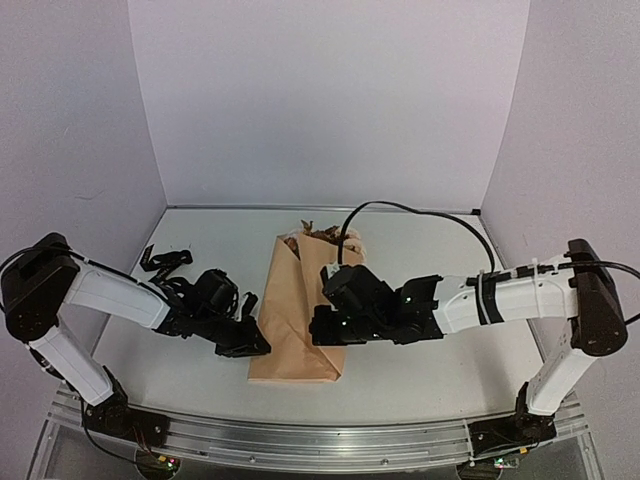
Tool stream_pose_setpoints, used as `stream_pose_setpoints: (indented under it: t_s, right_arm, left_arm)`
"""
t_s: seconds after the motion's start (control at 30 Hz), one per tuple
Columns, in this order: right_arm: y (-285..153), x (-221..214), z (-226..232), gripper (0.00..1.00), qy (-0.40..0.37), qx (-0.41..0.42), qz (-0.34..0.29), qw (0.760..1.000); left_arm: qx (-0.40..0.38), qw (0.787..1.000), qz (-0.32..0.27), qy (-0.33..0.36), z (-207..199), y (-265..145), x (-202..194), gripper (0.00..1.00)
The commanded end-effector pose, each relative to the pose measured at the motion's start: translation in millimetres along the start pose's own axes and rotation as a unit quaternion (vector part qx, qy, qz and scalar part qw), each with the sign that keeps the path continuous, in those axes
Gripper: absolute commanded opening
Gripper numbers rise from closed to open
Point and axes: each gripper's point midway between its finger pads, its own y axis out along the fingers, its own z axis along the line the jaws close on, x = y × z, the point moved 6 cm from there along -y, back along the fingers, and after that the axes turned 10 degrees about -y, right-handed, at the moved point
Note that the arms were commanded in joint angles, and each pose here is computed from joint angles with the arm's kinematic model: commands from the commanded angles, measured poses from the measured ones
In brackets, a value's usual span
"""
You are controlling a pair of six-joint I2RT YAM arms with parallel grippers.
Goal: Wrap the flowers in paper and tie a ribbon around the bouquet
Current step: Fold the two-thirds-folded wrapping paper at the center of the board.
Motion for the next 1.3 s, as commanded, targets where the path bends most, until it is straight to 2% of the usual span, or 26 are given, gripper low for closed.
stream_pose_setpoints:
  t_s: [0.0,0.27,0.47,0.63,0.73,0.83,0.97,1.27]
  right_arm:
    - [8.6,6.4,14.9,0.0,-0.005,0.023,0.015,1.0]
    - [45.5,4.9,24.0,0.0,0.023,0.054,0.05,0.997]
    - [73.8,5.4,4.1,0.0,0.085,0.057,0.048,0.994]
    - [85.0,7.0,-2.9,0.0,0.104,0.06,0.051,0.991]
    - [86.2,7.6,-4.1,0.0,0.107,0.058,0.05,0.991]
    - [86.7,8.7,-4.3,0.0,0.108,0.059,0.05,0.991]
    - [87.6,12.8,-3.4,0.0,0.115,0.061,0.047,0.99]
    - [90.7,27.4,-0.8,0.0,0.129,0.068,0.039,0.989]
  left_arm:
    - [-0.032,0.999,-0.017,-0.002,-20.1,3.4,9.0,0.13]
    - [-0.033,0.999,-0.021,-0.007,-19.5,4.8,7.0,0.12]
    - [-0.035,0.998,-0.042,-0.004,-24.6,-9.9,8.4,0.11]
    - [-0.008,0.995,-0.096,-0.009,-19.1,-48.0,15.7,0.21]
    - [0.041,0.992,-0.112,-0.034,6.7,-60.0,18.3,0.23]
    - [0.082,0.991,-0.096,-0.041,25.0,-57.8,12.6,0.2]
    - [0.075,0.994,-0.061,-0.047,33.4,-47.7,0.6,0.15]
    - [0.053,0.998,0.0,-0.025,16.2,-20.6,-20.8,0.1]
